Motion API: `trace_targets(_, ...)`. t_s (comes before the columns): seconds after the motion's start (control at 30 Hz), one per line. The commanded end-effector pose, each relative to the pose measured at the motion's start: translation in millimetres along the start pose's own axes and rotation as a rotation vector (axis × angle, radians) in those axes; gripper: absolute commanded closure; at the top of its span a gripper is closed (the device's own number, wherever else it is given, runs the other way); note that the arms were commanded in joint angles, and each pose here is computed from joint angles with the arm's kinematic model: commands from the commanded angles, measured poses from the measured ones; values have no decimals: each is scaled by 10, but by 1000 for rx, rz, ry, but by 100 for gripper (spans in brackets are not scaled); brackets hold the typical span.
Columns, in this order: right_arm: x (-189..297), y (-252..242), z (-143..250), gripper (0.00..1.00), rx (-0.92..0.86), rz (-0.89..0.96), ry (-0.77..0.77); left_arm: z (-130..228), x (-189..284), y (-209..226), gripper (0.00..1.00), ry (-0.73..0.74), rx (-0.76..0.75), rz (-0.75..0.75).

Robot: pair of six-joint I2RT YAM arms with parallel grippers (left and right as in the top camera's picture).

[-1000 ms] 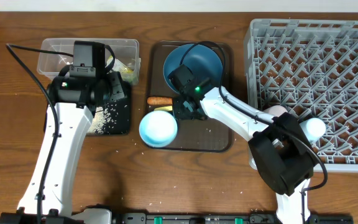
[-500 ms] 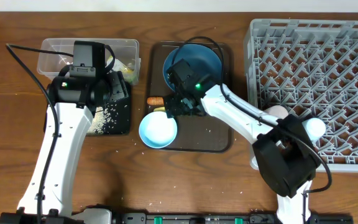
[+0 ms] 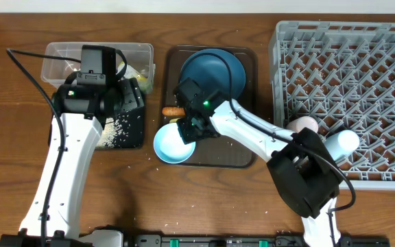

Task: Sort waste into correct bins and load items into the dishwasher rack
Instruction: 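Reach the right gripper to the light-blue bowl and grasp its rim, then carry the light-blue bowl right and set it in the rack's back row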

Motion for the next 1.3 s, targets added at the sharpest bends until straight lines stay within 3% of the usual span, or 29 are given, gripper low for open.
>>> trace_targets(0.0,-37,4,5,76,-8,4,10,-19,-2,21,16,-4,4,-14)
trace_targets(0.1,-36,-2,9,99,-10,7,12,-19,-2,21,11,-4,4,-14)
trace_targets(0.3,126,-123,-63,99,-53,32,-28,-19,-2,21,10,-4,4,-14)
trace_targets(0.5,990,-341,-185,99,-66,124,-212,-19,-2,21,9,-4,4,-14)
trace_targets(0.77,2556,-1242,-139,99,-308,678,-700,-19,-2,21,8,-4,4,-14)
trace_targets(0.97,3197,-1756,-352,99,-354,1054,-941,-19,-3,21,3,-4,4,-14)
trace_targets(1.1,3288,-2039,-515,99,-331,1236,-939,-19,-2,21,3,-4,4,-14)
trace_targets(1.27,3068,-2384,-718,99,-184,1401,-757,-19,-3,21,2,-4,4,-14)
Point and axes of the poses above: each gripper's point midway between its finger pads, its own x axis back along the fingers, its own y axis along the line the jaws close on, z = x × y, the point moved 8 cm from there along x, back along the fingers, and after that the axes turned 2 degrees about x, right-handed, at the moved point
